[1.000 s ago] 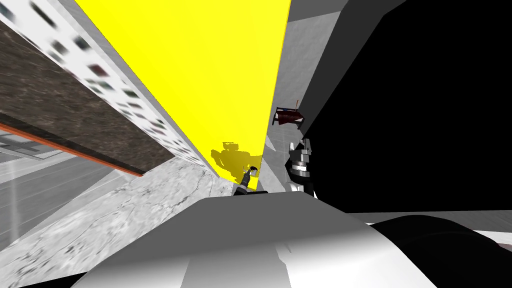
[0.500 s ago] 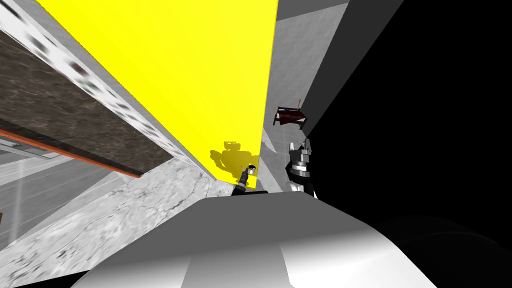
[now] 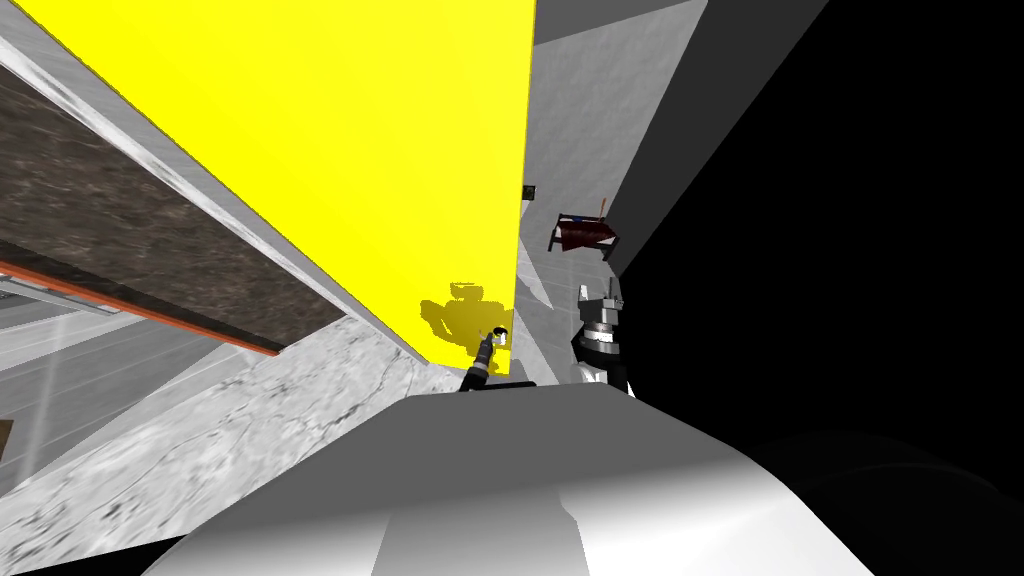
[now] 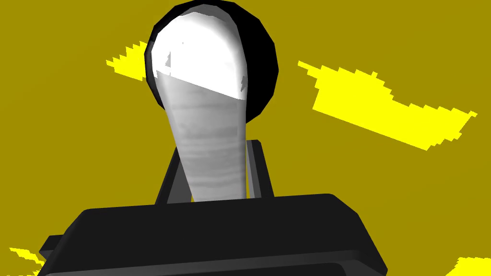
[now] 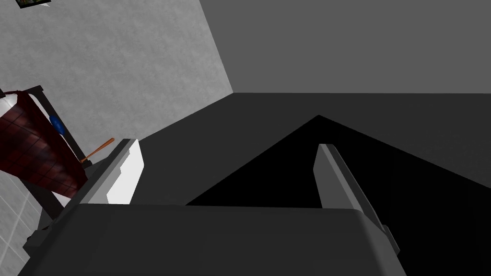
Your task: Push the door open
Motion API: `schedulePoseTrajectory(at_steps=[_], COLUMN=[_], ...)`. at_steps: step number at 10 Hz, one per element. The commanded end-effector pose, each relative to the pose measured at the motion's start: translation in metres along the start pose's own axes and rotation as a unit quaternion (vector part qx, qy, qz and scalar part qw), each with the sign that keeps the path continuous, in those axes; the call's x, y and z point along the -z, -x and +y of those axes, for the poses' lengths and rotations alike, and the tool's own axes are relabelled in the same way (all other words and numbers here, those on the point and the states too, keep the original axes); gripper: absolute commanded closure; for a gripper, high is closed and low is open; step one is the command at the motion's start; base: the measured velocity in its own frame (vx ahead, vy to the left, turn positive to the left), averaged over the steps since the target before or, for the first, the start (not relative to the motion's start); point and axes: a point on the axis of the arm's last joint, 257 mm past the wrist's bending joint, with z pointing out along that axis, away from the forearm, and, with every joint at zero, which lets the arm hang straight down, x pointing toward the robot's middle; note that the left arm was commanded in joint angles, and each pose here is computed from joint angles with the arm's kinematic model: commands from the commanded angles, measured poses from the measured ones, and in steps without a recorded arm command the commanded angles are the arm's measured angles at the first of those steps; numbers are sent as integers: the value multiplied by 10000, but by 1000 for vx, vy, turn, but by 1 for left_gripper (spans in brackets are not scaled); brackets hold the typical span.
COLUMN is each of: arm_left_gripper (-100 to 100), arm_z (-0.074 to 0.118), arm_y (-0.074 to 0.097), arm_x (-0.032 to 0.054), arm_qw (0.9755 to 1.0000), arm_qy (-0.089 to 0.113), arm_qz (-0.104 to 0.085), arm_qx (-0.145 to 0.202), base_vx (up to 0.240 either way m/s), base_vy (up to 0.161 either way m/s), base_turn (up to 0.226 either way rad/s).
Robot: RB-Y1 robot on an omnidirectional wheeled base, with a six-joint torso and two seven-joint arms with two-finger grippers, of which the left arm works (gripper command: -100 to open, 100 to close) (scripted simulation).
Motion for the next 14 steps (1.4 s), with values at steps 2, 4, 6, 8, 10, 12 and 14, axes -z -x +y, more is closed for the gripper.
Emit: schedulePoseTrajectory(at_steps=[2, 4, 6, 8, 10, 12, 14], arm_left_gripper=[100, 100, 100, 100, 100, 100, 100], arm_z=[-18, -18, -18, -19, -20, -22, -24], arm_y=[231, 326, 419, 503, 617, 712, 806], arm_x=[-38, -63, -87, -109, -139, -163, -189], arm_qw=[9997, 9994, 9990, 9984, 9974, 9963, 9948], arm_qy=[-24, -19, -14, -9, -3, 3, 10], arm_qz=[-221, -335, -449, -559, -717, -861, -1021], arm_qx=[-55, -60, -60, -54, -36, -9, 36], base_vx=[76, 99, 87, 103, 124, 144, 159], base_vy=[-86, -91, -91, -113, -107, -145, -133], base_turn=[54, 45, 47, 51, 75, 76, 68])
